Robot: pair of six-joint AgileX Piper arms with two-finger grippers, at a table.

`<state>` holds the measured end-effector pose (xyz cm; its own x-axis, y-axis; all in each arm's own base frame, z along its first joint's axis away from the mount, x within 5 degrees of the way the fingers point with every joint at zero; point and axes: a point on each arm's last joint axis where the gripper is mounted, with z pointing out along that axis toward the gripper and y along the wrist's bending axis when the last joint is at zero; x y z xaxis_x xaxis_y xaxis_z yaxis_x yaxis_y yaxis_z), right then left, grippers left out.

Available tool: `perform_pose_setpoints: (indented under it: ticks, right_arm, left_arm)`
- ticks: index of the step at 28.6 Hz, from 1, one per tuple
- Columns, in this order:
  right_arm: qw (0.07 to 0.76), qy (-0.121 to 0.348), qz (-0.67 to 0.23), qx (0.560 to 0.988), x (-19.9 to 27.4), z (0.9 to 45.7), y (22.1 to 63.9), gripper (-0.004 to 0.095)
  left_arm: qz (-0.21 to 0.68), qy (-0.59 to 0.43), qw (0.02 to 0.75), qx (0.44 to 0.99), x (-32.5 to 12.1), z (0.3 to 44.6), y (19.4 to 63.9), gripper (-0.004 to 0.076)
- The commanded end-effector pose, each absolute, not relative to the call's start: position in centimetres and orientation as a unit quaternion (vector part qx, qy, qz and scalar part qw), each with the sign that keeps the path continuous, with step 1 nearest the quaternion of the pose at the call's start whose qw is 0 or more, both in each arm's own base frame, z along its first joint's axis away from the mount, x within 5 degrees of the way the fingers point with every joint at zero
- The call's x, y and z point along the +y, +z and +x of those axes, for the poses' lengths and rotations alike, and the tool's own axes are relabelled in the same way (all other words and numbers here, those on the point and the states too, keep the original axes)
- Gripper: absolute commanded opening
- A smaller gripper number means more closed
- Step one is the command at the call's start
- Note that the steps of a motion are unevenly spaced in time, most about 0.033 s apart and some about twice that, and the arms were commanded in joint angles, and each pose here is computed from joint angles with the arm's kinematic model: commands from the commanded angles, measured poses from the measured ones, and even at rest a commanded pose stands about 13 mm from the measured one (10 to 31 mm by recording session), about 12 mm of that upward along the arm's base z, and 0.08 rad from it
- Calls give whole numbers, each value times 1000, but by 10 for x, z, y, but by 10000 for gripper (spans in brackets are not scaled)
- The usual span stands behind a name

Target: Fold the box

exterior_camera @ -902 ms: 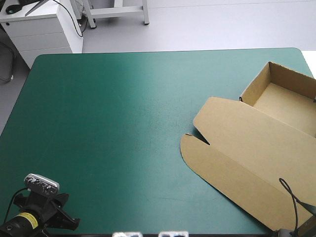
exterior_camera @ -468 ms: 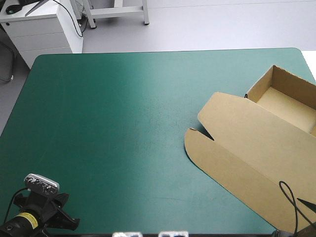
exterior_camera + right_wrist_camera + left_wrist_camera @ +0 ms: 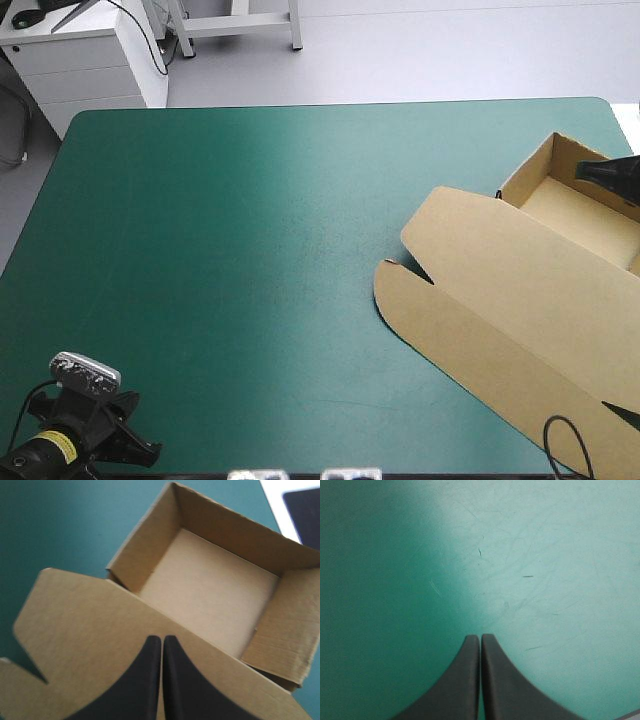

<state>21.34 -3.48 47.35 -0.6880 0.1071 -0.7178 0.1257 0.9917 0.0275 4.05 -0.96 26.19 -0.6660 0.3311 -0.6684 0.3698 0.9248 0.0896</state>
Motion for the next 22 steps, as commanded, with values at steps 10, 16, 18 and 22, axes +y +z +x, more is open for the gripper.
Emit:
perform_pose_setpoints:
  ticks: [10, 16, 18, 22]
  right_arm:
    - [423, 39, -37, 904, 13, 94, 439, -4]
    - [393, 44, -47, 917, 11, 65, 365, -4]
    - [393, 56, -46, 917, 11, 55, 343, -4]
    - [386, 66, -42, 919, 11, 41, 294, -4]
  left_arm:
    - [194, -33, 389, 900, -12, 44, 272, -8]
    - [194, -33, 389, 900, -12, 44, 272, -8]
    - [194, -33, 389, 900, -12, 44, 272, -8]
    - [191, -37, 389, 901, -12, 44, 272, -8]
